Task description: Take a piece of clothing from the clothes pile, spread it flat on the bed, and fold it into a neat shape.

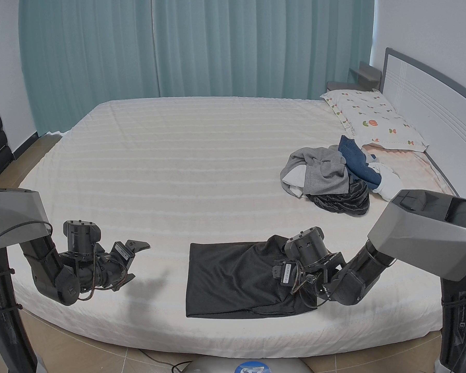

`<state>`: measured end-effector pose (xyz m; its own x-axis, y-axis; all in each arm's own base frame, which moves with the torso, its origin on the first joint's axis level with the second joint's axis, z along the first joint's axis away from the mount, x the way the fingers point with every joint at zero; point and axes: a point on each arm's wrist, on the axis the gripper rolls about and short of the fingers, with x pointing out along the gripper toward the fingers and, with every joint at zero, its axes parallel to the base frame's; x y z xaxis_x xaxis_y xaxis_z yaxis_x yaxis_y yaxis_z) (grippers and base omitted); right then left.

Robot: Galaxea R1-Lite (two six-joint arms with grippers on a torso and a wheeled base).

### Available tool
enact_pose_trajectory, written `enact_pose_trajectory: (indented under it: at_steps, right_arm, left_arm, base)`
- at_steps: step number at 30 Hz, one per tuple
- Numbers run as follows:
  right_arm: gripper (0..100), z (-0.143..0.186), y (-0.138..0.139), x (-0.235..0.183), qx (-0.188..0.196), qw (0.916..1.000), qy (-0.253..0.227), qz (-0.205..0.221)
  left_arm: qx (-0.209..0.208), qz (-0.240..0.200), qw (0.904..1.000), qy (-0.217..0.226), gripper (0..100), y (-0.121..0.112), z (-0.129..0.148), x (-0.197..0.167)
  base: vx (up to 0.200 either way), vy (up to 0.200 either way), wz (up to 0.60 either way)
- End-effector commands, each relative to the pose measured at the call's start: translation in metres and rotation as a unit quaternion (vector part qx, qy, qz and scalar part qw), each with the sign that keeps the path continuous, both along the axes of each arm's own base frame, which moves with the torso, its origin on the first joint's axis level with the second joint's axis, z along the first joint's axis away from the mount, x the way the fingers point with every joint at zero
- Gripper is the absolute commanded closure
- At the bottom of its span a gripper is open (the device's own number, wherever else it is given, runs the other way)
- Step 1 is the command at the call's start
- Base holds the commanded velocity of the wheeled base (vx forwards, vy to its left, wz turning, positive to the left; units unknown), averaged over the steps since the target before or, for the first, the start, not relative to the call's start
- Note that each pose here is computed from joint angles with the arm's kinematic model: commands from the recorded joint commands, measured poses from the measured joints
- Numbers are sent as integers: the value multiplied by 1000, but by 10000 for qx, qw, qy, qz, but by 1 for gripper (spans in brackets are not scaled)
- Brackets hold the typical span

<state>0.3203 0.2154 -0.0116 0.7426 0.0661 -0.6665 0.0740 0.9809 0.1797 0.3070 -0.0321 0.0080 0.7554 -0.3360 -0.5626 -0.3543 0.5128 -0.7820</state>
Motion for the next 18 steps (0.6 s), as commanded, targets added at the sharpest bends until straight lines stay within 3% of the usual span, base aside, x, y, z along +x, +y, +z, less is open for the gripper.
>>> enact_pose_trajectory:
  at_steps: [1,7,18]
  right_arm:
    - [0,13,-28,-8,-14,9998,89,-201]
    - [0,14,-67,-41,17,9977,641,-241]
    - [0,7,-104,-62,110,9949,934,-351]
  left_arm:
    - [0,1,10000,16,0,0,-1,0]
    - [0,1,10000,16,0,0,-1,0]
    - [6,-4,10000,14,0,0,-1,0]
  base:
    - [0,0,0]
    - [0,0,0]
    - [0,0,0]
